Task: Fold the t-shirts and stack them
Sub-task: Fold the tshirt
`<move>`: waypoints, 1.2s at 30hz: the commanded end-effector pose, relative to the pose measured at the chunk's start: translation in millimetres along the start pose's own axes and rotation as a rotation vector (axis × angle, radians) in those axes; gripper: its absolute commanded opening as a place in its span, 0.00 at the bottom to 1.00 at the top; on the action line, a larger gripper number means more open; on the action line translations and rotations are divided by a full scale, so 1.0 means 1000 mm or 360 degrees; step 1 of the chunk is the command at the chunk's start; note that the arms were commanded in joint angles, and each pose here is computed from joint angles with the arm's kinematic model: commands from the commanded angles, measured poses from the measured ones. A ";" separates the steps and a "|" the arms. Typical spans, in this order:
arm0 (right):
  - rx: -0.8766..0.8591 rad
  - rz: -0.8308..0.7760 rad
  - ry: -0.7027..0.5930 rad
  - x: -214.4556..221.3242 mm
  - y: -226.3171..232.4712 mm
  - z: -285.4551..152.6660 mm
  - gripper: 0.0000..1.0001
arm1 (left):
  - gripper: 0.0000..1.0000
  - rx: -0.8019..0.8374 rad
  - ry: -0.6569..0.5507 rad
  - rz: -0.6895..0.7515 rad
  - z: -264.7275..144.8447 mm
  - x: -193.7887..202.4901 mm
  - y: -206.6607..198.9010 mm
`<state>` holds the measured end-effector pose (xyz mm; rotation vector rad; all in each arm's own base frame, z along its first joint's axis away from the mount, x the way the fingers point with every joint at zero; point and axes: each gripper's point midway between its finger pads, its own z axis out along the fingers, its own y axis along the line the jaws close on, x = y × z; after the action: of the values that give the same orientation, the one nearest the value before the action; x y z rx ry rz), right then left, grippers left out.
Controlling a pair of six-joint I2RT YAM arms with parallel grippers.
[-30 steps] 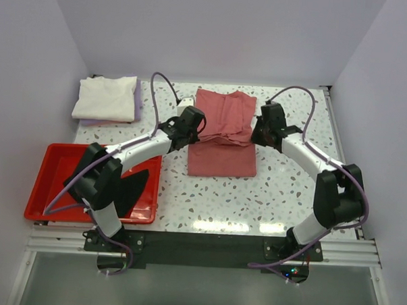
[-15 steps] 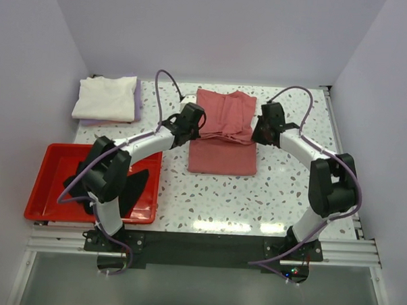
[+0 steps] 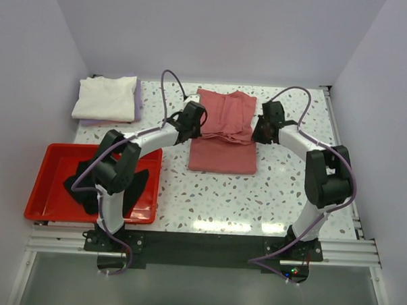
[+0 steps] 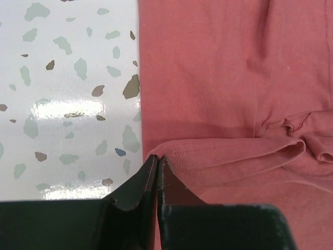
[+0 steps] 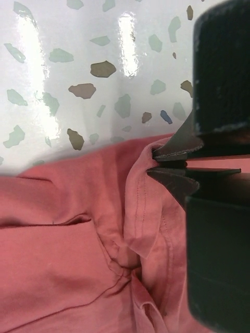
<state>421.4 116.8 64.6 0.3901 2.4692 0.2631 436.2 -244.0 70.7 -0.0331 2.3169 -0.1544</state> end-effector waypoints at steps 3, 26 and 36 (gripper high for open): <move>-0.0046 0.0012 -0.0083 -0.026 0.008 0.003 0.11 | 0.13 0.0096 -0.0078 0.0009 0.008 -0.027 -0.008; -0.0398 -0.0063 -0.0018 0.038 0.008 -0.097 0.99 | 1.00 0.0409 -0.0058 -0.0223 -0.114 0.025 0.019; -0.0416 -0.0032 0.0070 0.090 -0.014 -0.104 0.99 | 0.95 0.0525 0.0102 -0.0296 -0.120 0.086 0.020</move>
<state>284.5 118.8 83.0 0.2594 2.4927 0.5346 288.2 -209.9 77.2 -0.0491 2.3752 -0.5573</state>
